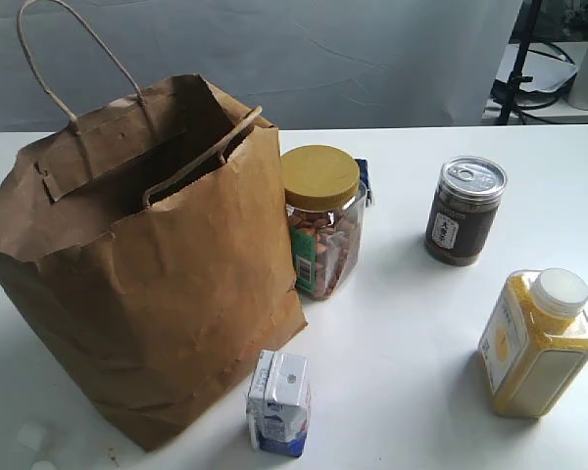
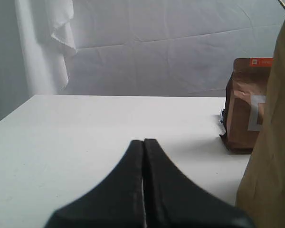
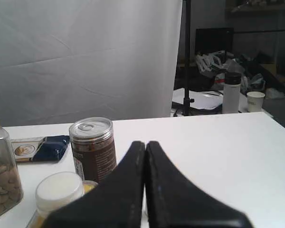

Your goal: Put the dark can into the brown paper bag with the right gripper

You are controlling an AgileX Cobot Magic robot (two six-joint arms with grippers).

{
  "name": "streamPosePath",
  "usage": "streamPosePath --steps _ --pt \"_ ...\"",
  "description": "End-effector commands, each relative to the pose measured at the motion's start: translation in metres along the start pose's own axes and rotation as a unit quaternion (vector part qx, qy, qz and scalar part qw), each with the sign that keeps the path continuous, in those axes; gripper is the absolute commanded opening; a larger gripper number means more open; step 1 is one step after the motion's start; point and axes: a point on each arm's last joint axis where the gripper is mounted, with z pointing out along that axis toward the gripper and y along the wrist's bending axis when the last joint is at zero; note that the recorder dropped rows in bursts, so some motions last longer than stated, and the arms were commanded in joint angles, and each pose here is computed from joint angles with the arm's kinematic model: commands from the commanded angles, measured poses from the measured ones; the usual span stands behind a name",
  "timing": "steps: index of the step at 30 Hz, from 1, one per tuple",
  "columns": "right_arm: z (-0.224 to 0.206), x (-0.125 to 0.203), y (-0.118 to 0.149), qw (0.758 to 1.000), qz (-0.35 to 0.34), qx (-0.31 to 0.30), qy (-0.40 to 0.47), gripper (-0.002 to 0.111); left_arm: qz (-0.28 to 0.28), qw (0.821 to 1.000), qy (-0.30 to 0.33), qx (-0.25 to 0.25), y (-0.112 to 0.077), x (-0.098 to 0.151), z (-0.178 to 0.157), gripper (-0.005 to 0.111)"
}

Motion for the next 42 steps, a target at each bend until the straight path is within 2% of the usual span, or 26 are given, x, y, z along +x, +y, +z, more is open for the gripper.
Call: streamPosePath --steps 1,4,6,7,11,14,15,17,21,23,26,28,31,33,37,42 --pt "0.000 -0.003 -0.001 1.000 -0.008 0.005 -0.021 0.000 0.000 1.000 -0.003 0.004 0.000 0.001 0.000 0.000" --pt "-0.001 -0.005 0.000 0.992 0.118 -0.005 -0.032 0.000 0.000 1.000 -0.003 0.004 0.000 0.001 0.000 0.000" --pt "-0.001 -0.010 0.001 0.986 0.158 -0.012 -0.046 0.000 0.000 1.000 -0.003 0.004 0.000 0.001 0.000 0.000" --pt "-0.004 -0.021 0.002 0.986 0.154 -0.021 -0.057 0.000 0.000 1.000 -0.003 0.004 0.000 0.001 0.000 0.000" --pt "0.003 -0.103 0.013 0.987 0.128 -0.075 -0.064 0.000 0.000 1.000 -0.003 0.004 0.000 0.001 0.000 0.000" --pt "0.034 -0.144 0.027 0.990 0.092 -0.109 0.020 0.000 0.000 1.000 -0.003 0.004 0.000 0.001 0.000 0.000" --pt "0.056 -0.162 0.036 0.986 0.061 -0.128 0.087 0.000 0.000 1.000 -0.003 0.004 0.000 0.001 0.000 0.000" --pt "0.089 -0.187 0.046 0.977 0.028 -0.137 0.159 0.000 0.000 1.000 -0.003 0.004 0.000 0.001 0.000 0.000" --pt "0.138 -0.213 0.057 0.960 -0.001 -0.144 0.240 0.000 0.000 1.000 -0.003 0.004 0.000 0.001 0.000 0.000" --pt "0.163 -0.221 0.061 0.945 -0.013 -0.142 0.293 0.003 0.000 1.000 -0.003 0.004 0.000 0.001 0.000 0.000" --pt "0.197 -0.224 0.066 0.912 -0.032 -0.139 0.384 0.019 0.000 1.000 -0.003 0.004 0.000 0.001 0.000 0.000" --pt "0.220 -0.222 0.068 0.889 -0.036 -0.123 0.440 0.038 0.000 1.000 -0.003 0.004 0.000 0.001 0.000 0.000" --pt "0.260 -0.214 0.068 0.885 -0.015 -0.074 0.460 0.072 0.000 1.000 -0.003 0.004 0.000 0.001 0.000 0.000" --pt "0.279 -0.201 0.069 0.877 -0.019 -0.065 0.475 0.082 0.000 1.000 -0.003 0.004 0.000 0.001 0.000 0.000" --pt "0.312 -0.157 0.072 0.848 -0.025 -0.057 0.526 0.087 0.000 1.000 -0.003 0.004 0.000 0.001 0.000 0.000" --pt "0.339 -0.109 0.076 0.813 -0.019 -0.059 0.578 0.087 0.000 1.000 -0.003 0.004 0.000 0.001 0.000 0.000"
